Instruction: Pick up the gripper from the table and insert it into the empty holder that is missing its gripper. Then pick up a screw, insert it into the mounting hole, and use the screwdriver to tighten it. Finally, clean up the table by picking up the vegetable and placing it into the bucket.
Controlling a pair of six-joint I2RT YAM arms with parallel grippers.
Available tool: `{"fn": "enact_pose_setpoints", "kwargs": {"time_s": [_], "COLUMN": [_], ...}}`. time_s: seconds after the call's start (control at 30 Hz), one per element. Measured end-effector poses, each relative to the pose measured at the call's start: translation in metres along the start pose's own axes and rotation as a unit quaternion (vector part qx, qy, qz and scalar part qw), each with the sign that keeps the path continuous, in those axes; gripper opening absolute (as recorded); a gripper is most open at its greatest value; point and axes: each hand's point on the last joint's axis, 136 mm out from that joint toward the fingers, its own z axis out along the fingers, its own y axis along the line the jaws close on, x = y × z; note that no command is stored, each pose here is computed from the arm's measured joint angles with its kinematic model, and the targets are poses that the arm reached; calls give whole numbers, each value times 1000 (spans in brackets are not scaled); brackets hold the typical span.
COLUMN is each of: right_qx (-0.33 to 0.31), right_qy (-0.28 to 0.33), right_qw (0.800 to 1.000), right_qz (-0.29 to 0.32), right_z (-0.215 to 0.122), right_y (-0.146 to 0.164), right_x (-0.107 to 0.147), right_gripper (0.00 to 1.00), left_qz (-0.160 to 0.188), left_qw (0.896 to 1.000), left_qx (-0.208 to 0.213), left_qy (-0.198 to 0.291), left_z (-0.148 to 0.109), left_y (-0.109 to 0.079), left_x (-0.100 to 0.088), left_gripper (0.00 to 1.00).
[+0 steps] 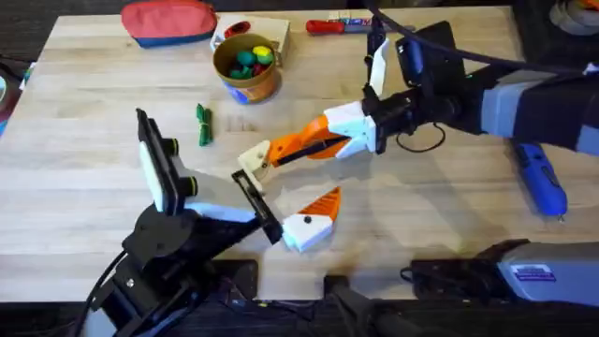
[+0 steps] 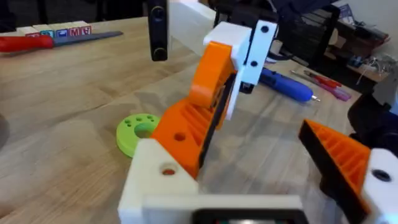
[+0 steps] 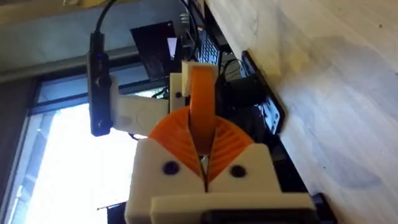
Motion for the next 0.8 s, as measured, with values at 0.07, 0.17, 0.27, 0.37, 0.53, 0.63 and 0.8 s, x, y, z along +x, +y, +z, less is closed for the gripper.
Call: {"fn": "enact_pose_setpoints", "kwargs": {"time_s": [0.07,0.17,0.27,0.37,0.53,0.63,0.8], "right_qx": [-2,-4,-5,-5,-4,-9,-19], "right_qy": [2,4,4,5,17,23,33], "right_qw": [1000,1000,1000,1000,1000,1000,999], "right_qz": [1,2,1,0,5,4,2], "right_z": [0,0,0,1,8,12,18], "right_y": [0,1,1,1,-6,-9,-10], "right_x": [1,1,1,1,0,-2,-5], "right_gripper": [3,3,3,3,3,3,3], "left_qz": [0,1,2,2,-1,-2,-3], "left_qw": [1000,1000,1000,1000,1000,1000,1000], "left_qx": [1,2,2,2,-3,-5,-6], "left_qy": [0,0,0,0,0,0,0], "left_z": [0,0,0,0,0,0,0], "left_y": [0,-1,-1,-1,1,2,2], "left_x": [0,0,0,0,0,0,0], "left_gripper": [988,987,988,988,988,988,988]}}
